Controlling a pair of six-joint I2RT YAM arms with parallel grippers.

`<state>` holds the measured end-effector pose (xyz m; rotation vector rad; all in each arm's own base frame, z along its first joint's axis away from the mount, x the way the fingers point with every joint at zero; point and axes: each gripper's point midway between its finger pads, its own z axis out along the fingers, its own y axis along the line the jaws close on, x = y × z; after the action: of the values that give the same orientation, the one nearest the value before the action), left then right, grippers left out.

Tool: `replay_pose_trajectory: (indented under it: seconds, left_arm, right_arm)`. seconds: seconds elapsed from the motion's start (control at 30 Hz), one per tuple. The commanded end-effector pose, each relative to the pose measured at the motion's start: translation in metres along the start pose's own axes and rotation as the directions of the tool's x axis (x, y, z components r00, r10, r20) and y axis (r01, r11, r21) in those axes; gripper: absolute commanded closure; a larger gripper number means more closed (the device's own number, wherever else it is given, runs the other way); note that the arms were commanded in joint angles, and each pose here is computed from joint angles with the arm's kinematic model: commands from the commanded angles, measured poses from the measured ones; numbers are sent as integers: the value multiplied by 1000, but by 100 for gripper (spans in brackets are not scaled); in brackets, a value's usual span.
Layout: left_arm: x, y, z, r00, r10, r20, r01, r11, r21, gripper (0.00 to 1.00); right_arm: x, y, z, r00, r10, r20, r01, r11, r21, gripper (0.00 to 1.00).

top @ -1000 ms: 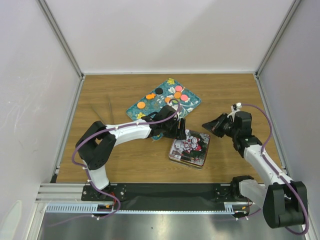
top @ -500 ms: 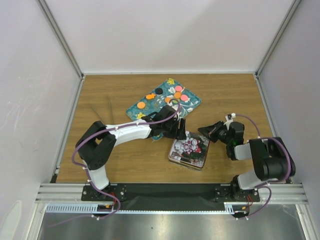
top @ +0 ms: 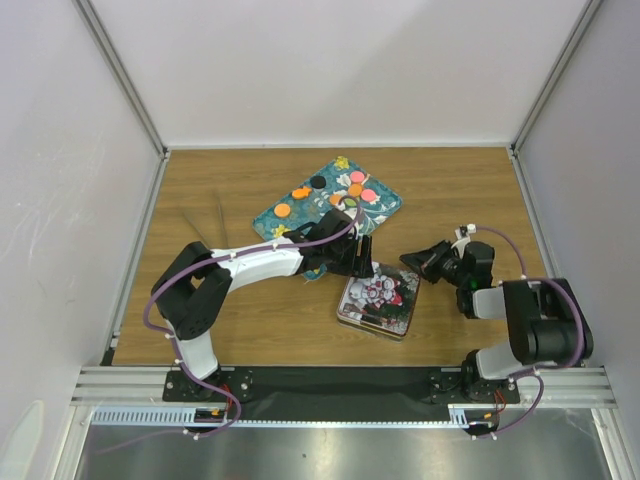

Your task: Pack the cookies

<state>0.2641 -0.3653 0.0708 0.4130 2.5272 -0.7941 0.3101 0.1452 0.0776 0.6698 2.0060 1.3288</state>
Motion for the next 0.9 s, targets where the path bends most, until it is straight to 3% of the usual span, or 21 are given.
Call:
replay_pose_trajectory:
  seconds: [0.0, 0.23, 0.67, 0.87]
  left_arm:
    - [-33, -21, -16, 995, 41, 93, -45, 998, 37, 27]
    - [-49, -28, -28, 990, 42, 138, -50, 997, 54, 27]
    - [-103, -1, -90, 956, -38, 290, 24, 998, 52, 27]
    - [-107, -5, -100, 951, -44, 305, 23, 997, 73, 27]
  right_arm:
    - [-15, 3, -3, 996, -92, 14, 90, 992, 88, 100]
    - [-25, 52, -22, 985, -164, 46, 162, 986, 46, 100]
    - [98, 63, -83, 962, -250, -110, 241, 966, -91, 100]
    - [130, 36, -76, 956, -238, -174, 224, 970, -93, 100]
